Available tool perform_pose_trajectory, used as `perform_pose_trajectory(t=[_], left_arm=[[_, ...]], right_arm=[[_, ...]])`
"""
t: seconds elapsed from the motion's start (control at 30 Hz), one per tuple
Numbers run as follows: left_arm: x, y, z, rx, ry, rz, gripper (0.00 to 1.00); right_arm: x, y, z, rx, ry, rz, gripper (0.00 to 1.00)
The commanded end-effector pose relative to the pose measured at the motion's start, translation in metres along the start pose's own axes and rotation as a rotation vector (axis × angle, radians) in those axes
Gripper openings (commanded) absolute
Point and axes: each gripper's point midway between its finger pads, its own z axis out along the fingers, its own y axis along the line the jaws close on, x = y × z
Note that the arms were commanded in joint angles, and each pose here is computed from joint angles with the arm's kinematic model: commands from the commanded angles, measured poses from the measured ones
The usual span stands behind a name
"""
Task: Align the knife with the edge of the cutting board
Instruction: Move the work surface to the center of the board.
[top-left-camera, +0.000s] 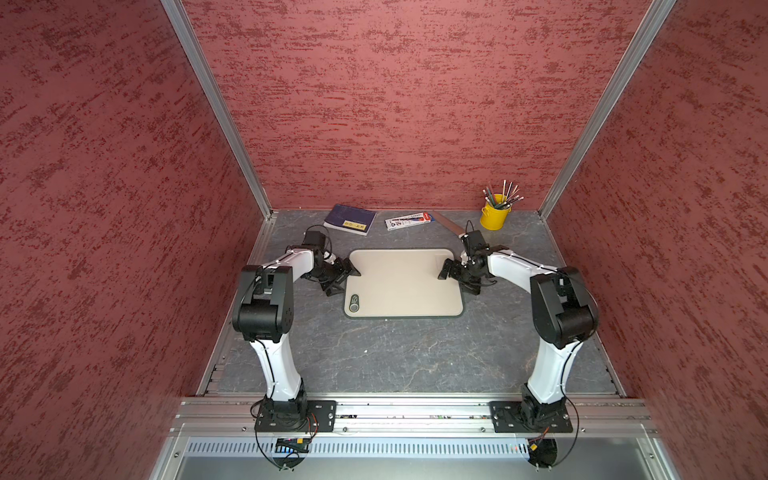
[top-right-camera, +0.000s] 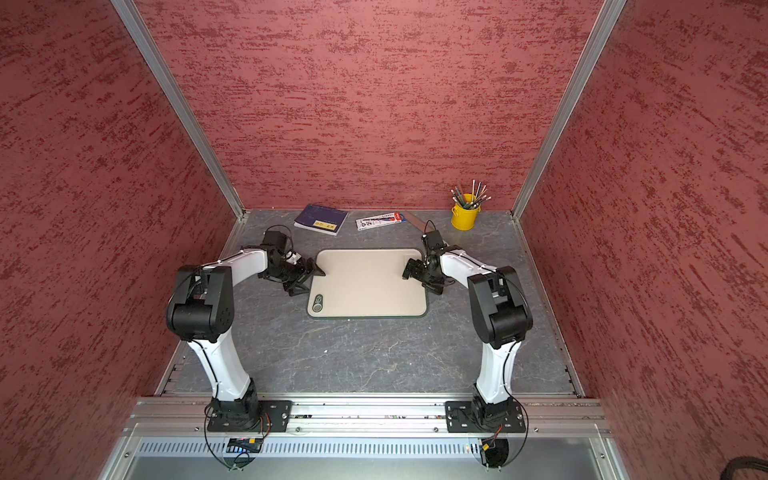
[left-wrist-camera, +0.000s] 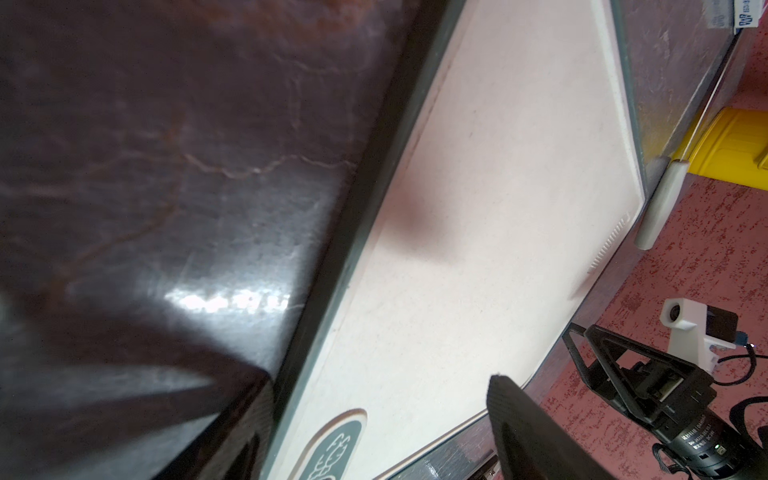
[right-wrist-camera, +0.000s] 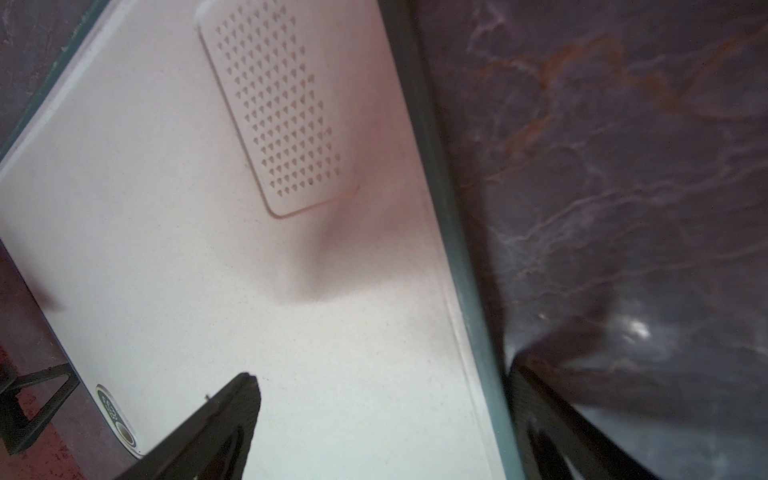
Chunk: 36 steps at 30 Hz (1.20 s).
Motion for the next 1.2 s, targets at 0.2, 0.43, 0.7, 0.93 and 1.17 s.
perform_pose_trajectory(t=[0.2,0.43,0.7,0.93,1.17], left_arm=[[0.022,-0.021,0.018,0.057,0.104,0.009,0.85],[0.017,-0.014,0.011,0.020,0.091,-0.001,0.87],[-0.005,0.015,-0.007,-0.045,0.035,-0.074,0.99],[-0.024,0.025,-0.049,-0.023,-0.066,-0.115,1.00],[-0.008,0.027,-0.069,-0.007,-0.103,-0.135,0.98]], right_arm=[[0.027,-0.003,0.003,-0.023,0.088,0.017,0.98],[0.012,-0.012,-0.004,0.042,0.040,0.030,0.98],[-0.013,-0.027,-0.016,0.092,-0.001,0.034,0.98],[-0.048,-0.016,-0.044,0.037,-0.080,-0.046,0.98],[-0.097,-0.024,-0.075,0.184,-0.177,-0.037,0.98]])
